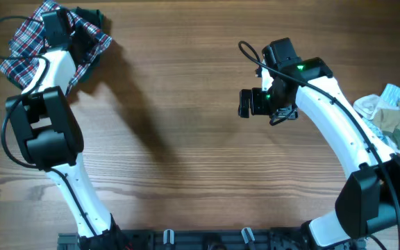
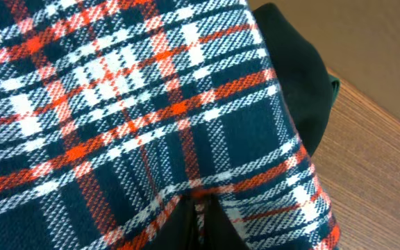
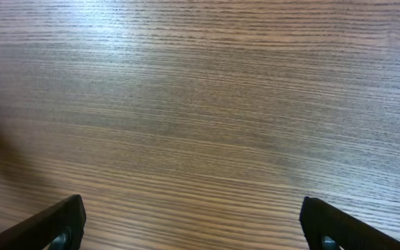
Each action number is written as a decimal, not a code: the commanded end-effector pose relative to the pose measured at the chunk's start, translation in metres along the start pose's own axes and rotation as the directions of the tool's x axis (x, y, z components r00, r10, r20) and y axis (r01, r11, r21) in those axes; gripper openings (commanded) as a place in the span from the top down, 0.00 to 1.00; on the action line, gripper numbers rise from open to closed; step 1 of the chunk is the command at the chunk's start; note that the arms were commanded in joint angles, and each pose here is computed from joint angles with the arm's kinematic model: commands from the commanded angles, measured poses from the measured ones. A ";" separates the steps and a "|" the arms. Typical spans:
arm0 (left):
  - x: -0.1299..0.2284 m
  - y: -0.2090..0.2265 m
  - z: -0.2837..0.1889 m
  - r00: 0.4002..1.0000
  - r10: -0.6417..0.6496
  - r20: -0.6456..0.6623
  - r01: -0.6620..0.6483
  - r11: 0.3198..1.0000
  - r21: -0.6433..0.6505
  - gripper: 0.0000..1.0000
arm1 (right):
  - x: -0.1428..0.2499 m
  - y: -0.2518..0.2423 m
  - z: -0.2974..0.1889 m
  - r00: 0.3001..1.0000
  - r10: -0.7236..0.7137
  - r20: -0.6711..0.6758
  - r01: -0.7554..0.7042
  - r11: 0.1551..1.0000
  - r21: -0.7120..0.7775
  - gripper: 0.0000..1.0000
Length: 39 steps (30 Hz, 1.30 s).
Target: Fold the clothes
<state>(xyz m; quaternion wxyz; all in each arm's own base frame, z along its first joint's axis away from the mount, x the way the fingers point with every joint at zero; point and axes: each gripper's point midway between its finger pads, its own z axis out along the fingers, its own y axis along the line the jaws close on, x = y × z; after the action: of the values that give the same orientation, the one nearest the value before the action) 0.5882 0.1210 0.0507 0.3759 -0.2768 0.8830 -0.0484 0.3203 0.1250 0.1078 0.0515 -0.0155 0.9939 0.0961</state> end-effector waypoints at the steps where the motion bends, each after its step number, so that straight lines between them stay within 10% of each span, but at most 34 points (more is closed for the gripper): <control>1: 0.015 0.016 0.012 1.000 -0.011 -0.018 0.011 0.999 -0.035 0.90 | 0.000 -0.001 0.003 1.000 0.016 -0.012 -0.016 1.000 0.003 0.00; 10: -0.110 0.009 -0.055 0.925 -0.025 0.378 0.025 1.000 0.004 0.90 | 0.001 -0.001 0.003 1.000 0.018 -0.019 -0.018 1.000 0.005 0.00; 26: -0.013 0.068 0.052 0.983 -0.023 0.183 0.042 0.994 -0.102 0.82 | 0.013 -0.004 0.002 0.997 0.026 -0.068 -0.025 1.000 0.019 0.00; 39: -0.158 -0.015 -0.168 0.893 0.013 0.451 -0.041 0.998 0.053 0.16 | -0.019 -0.032 -0.048 0.960 0.160 0.229 -0.196 0.970 0.146 0.00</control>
<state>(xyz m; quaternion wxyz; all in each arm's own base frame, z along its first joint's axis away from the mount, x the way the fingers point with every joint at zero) 0.5948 0.1829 0.1807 0.5332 -0.2775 0.7990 0.0147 0.3236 0.1087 0.1119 0.0674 0.0494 0.9949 0.0557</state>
